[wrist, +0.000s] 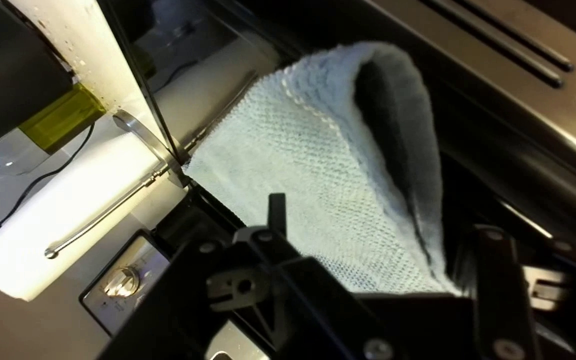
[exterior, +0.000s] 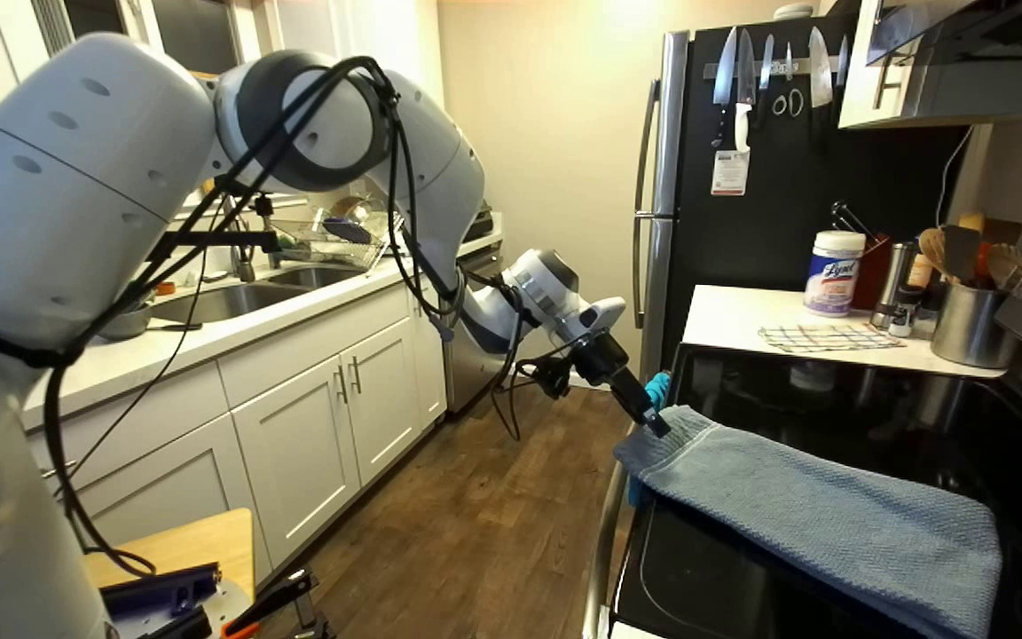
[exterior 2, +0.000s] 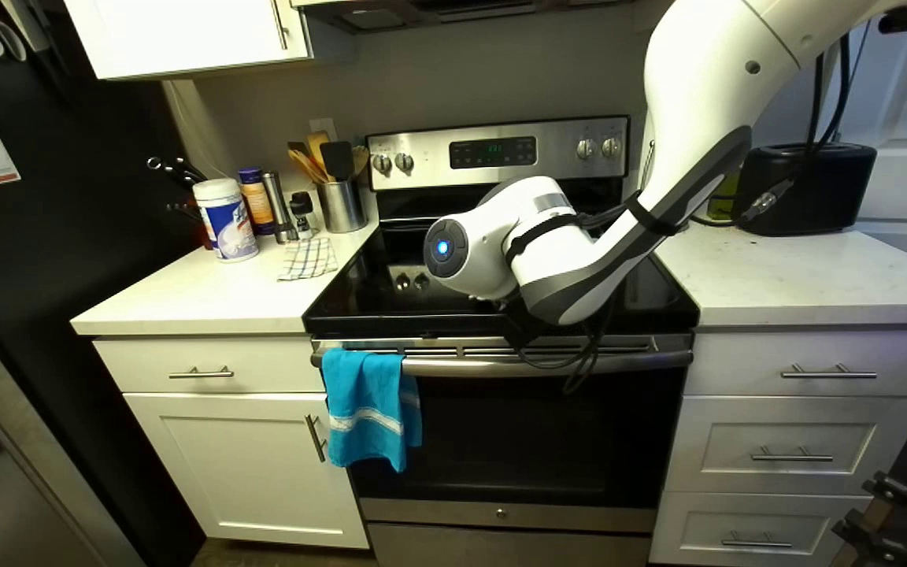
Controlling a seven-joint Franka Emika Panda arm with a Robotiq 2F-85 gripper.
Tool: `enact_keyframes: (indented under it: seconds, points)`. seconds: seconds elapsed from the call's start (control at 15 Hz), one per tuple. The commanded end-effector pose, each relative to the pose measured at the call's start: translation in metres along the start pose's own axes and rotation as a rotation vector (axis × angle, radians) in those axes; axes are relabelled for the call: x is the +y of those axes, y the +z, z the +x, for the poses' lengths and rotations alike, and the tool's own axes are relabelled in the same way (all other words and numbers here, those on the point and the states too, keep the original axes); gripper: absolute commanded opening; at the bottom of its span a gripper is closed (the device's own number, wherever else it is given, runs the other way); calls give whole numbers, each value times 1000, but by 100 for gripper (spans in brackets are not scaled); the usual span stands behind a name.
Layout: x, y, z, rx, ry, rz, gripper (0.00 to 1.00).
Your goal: Hang the light blue towel on the oven handle
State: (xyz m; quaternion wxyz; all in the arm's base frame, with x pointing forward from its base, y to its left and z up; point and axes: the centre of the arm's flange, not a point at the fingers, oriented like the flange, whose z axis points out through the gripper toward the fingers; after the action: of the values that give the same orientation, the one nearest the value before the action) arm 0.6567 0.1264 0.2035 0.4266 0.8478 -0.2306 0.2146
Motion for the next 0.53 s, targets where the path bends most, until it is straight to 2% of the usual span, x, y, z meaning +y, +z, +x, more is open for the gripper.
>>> enact_keyframes:
  seconds: [0.0,0.4,0.47]
  points:
    - [27,-2,1,14,6,-7,40]
    - [30,-12,7,22,24,49,2]
    - [28,-15,7,25,26,60,1]
